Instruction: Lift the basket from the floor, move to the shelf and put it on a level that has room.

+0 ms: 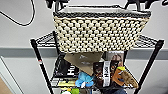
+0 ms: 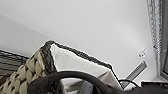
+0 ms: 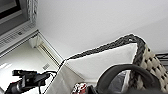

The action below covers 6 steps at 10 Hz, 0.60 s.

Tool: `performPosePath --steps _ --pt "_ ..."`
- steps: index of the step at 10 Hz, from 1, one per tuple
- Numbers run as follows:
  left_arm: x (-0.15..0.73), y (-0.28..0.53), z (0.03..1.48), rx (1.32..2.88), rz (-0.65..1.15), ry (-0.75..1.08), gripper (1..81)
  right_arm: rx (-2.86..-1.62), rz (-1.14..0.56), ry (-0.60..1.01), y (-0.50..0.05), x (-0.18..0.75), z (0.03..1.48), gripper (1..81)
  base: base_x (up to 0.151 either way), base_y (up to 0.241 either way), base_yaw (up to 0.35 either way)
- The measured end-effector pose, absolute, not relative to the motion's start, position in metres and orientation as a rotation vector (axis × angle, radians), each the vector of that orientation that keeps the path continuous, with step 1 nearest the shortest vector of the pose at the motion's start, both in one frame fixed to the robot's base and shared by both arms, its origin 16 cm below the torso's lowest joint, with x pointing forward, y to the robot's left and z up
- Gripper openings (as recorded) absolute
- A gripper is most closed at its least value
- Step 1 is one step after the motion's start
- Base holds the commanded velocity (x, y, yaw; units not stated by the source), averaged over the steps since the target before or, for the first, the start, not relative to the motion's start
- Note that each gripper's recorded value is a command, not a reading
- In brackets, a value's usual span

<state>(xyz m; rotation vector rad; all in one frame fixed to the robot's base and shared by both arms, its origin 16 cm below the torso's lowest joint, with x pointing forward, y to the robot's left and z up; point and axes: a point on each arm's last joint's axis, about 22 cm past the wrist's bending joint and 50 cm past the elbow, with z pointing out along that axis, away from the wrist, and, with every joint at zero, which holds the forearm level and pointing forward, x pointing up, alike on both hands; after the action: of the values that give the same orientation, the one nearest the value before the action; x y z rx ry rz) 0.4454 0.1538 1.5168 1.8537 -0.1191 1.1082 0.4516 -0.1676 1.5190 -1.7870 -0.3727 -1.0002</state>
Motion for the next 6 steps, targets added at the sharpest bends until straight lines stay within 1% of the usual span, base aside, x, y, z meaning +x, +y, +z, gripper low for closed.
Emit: performPosePath --steps 6 --pt "0.51 0.158 1.521 1.91 1.156 -0.068 1.0 -1.813 -1.055 -0.319 -0.169 0.519 1.524 1.0 0.0 0.0 0.0"
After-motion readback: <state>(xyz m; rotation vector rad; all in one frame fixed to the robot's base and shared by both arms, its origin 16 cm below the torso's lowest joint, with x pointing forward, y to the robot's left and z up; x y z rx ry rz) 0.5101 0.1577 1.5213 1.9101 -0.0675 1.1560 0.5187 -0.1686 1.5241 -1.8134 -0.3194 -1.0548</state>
